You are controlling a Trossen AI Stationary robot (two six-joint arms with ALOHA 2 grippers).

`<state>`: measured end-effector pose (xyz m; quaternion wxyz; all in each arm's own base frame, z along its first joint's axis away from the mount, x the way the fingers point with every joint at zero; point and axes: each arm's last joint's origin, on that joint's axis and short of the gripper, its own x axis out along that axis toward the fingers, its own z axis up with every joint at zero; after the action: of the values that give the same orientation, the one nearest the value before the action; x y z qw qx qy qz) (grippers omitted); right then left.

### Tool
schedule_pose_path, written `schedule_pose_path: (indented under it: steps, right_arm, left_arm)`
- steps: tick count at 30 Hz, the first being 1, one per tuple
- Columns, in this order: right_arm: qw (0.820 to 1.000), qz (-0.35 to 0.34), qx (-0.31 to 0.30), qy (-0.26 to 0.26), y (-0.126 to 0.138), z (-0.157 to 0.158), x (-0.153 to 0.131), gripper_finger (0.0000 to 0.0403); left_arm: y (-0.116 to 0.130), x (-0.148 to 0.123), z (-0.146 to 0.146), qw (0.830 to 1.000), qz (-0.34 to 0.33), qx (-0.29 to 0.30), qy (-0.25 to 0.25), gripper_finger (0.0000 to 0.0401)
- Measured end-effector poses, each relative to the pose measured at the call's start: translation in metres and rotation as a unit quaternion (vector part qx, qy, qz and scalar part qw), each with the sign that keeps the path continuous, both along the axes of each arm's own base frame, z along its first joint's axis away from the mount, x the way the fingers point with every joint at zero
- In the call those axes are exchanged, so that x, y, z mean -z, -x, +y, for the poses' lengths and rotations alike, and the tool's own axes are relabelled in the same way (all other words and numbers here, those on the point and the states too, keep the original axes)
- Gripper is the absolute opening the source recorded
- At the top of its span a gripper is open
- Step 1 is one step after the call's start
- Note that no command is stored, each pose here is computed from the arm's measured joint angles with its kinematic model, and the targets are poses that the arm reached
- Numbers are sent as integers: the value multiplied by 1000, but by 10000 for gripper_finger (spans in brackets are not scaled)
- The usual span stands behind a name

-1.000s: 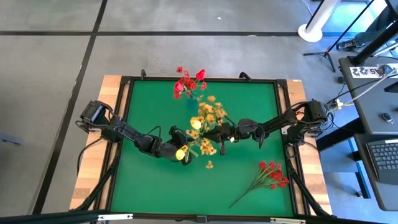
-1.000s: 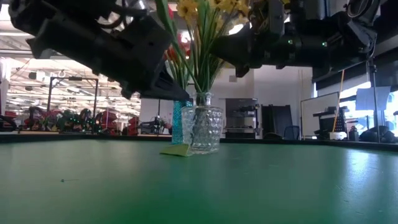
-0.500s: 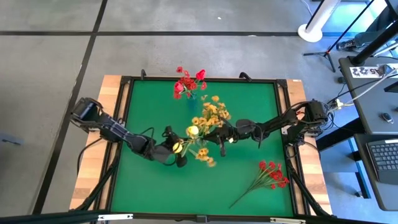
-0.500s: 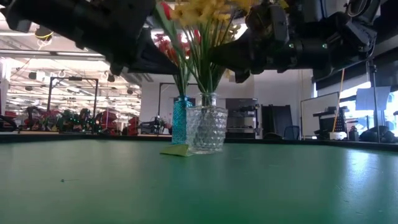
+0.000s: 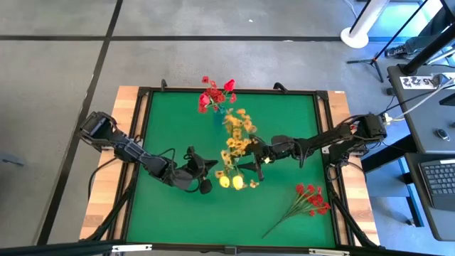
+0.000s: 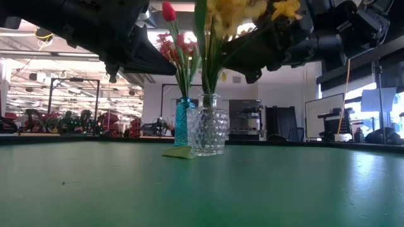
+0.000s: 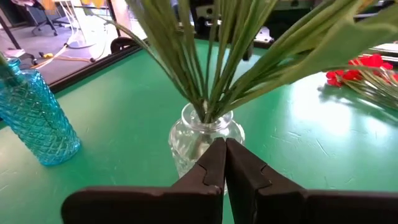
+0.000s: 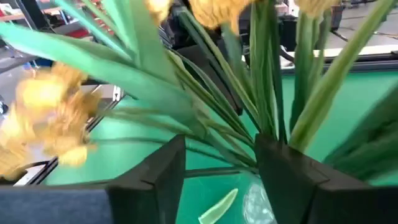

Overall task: Sort flowers into vase by color
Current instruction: Put the yellow flower into the transparent vase, then put the red flowers into the blue vase

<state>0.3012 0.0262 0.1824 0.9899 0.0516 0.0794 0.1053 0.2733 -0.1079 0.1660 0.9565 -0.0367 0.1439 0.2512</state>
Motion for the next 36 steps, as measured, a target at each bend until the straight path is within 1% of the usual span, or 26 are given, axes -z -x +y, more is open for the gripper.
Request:
schedule_pose_path:
  steps: [3, 7, 10, 16, 23, 25, 27, 29, 31, 33, 35, 36]
  right_arm:
    - [1000, -6, 2, 2, 4, 0, -9, 205]
    - [1000, -11, 1, 7, 10, -1, -20, 205]
    - [1000, -1, 2, 11, 16, -1, -27, 205]
    - [996, 77, 33, 38, 40, -5, -37, 204]
    - [997, 59, 40, 38, 65, -7, -63, 204]
    - [996, 64, 40, 37, 75, -8, -69, 204]
    - [995, 92, 42, 21, 87, -9, -74, 204]
    - [987, 157, 34, -10, 102, -9, -75, 204]
    - [972, 230, 23, -51, 117, -8, -74, 204]
    - [954, 288, 10, -84, 129, -2, -72, 204]
    - [944, 317, -18, -90, 137, 9, -70, 204]
    - [940, 329, -36, -85, 140, 15, -69, 204]
  left_arm:
    - [0, 0, 0, 1000, 0, 0, 0, 5]
    - [0, 0, 0, 1000, -1, -1, 2, 5]
    - [0, 0, 0, 1000, -2, -1, 4, 5]
    - [3, 3, -3, 1000, 14, 7, -2, 5]
    - [3, 3, -3, 1000, 13, 7, 3, 5]
    - [3, 3, -4, 1000, 11, 7, 8, 5]
    - [5, 3, -7, 1000, 11, 11, 8, 5]
    - [7, 4, -11, 1000, 13, 20, 9, 5]
    - [9, 4, -16, 999, 14, 28, 11, 5]
    - [11, 4, -20, 999, 12, 33, 18, 5]
    - [12, 3, -22, 999, 7, 37, 32, 5]
    - [12, 3, -22, 998, 3, 39, 43, 5]
